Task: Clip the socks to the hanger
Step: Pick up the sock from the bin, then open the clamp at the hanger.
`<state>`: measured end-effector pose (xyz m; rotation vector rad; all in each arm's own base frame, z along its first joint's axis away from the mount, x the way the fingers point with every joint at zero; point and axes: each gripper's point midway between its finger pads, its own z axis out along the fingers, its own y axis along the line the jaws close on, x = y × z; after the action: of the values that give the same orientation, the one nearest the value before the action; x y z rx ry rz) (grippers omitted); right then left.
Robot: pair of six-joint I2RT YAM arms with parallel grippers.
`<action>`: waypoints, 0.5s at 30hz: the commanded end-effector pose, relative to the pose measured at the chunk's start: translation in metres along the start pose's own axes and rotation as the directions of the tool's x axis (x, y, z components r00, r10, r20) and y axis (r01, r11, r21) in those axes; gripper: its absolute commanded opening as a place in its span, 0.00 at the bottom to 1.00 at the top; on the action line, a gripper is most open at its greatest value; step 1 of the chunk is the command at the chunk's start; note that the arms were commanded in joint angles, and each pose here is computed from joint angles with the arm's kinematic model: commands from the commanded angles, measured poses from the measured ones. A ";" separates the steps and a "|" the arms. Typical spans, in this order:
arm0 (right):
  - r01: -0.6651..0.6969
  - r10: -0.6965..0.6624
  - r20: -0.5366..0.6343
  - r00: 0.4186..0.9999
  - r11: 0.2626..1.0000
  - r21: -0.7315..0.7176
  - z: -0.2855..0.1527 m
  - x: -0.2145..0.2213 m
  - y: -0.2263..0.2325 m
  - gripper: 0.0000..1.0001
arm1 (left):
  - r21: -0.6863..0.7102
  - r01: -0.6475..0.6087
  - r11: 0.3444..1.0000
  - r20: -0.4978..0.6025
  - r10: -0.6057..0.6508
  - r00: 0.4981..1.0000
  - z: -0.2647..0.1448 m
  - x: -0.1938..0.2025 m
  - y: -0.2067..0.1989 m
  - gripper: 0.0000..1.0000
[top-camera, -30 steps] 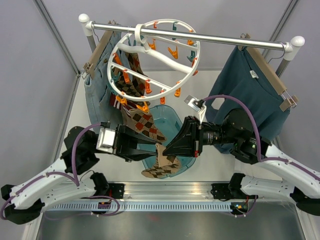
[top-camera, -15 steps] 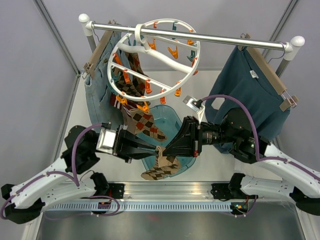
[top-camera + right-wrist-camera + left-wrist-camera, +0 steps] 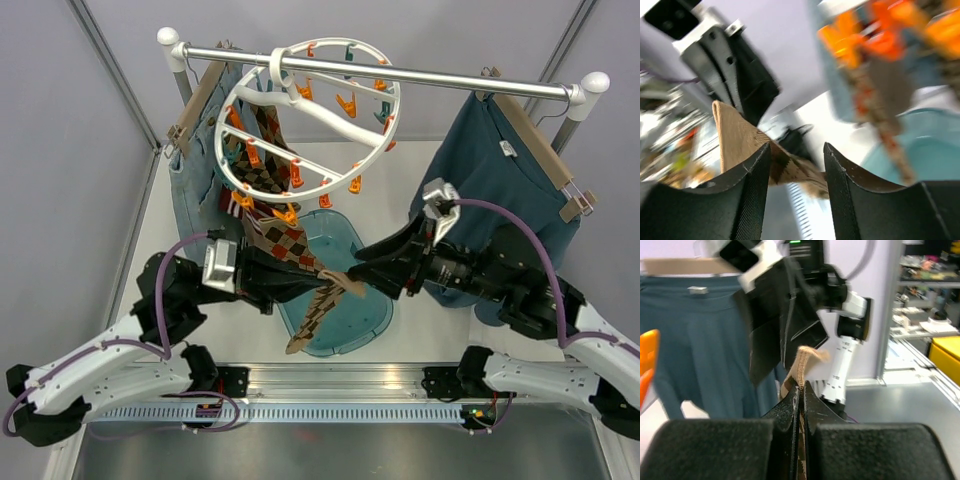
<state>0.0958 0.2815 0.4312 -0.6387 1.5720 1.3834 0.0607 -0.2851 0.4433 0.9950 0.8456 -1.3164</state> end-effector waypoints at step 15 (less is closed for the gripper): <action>0.493 -0.604 0.069 0.794 0.706 0.508 -0.010 -0.061 -0.099 0.60 | -0.579 0.209 0.788 0.089 -0.194 0.977 -0.026 0.027 0.100 0.02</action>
<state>0.1920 0.2395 0.4213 -0.5373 1.4000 0.6723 0.1504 -0.2845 0.4194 0.5284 1.2243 -1.1507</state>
